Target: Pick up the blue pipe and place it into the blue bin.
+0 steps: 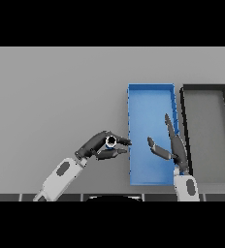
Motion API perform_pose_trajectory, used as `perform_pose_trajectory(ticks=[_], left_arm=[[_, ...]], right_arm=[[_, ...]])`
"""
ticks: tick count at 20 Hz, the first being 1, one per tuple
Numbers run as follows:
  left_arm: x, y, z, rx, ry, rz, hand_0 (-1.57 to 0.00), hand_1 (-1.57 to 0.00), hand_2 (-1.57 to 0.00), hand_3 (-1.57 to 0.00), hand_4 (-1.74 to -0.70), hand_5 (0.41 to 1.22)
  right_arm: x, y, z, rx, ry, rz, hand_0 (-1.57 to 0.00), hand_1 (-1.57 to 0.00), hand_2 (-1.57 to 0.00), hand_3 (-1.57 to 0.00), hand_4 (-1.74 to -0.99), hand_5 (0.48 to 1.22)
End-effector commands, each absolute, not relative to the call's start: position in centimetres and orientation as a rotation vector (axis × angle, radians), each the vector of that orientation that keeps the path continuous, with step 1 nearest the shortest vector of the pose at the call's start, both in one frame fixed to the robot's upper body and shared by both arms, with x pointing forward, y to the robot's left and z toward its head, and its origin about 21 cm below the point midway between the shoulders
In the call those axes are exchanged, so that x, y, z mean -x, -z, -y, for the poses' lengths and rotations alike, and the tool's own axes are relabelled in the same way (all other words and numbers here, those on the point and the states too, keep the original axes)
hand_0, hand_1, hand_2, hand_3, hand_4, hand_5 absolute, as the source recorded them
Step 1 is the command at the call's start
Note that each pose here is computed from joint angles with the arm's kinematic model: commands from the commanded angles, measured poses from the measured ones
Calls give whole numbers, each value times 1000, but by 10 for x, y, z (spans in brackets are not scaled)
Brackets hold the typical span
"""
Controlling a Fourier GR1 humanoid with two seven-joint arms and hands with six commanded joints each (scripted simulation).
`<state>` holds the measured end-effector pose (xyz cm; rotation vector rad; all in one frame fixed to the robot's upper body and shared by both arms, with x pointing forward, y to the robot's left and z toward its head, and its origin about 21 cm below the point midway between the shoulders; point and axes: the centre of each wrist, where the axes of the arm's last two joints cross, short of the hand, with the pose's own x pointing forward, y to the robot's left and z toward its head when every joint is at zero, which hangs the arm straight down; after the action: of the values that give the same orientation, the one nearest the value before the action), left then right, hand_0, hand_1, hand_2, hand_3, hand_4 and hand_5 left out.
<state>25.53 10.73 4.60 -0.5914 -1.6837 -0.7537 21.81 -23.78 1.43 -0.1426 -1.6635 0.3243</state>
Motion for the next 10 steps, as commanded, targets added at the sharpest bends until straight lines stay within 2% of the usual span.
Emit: perform_pose_trajectory(ticks=[1, 5, 7, 9, 10], left_arm=[[-255, -45, -106, 580, 760, 1673, -1565, -1566, -1566, -1496, -1739, 1219], [-254, -41, -107, 556, 763, 1658, -1568, -1569, -1569, -1495, -1740, 1219], [-257, -43, -107, 557, 769, 1664, -1569, -1570, -1570, -1495, -1740, 1219], [-258, -43, -108, 551, 778, 1659, -1570, -1570, -1570, -1495, -1741, 1220], [-257, -43, -105, 554, 780, 1653, -1570, -1570, -1570, -1496, -1741, 1220]], right_arm=[[-220, -16, 238, 141, -329, 1667, 1, 1, 1, 1, -1128, 605], [-226, -17, 240, 119, -352, 1665, 1, 1, 1, 1, -1178, 605], [-228, -18, 240, 97, -357, 1676, 1, 1, 1, 1, -1176, 605], [-231, -27, 244, -10, -350, 1737, 1, 1, 1, 1, -1196, 622], [-232, -36, 248, -115, -337, 1766, 1, 1, 1, 1, -1195, 608]])
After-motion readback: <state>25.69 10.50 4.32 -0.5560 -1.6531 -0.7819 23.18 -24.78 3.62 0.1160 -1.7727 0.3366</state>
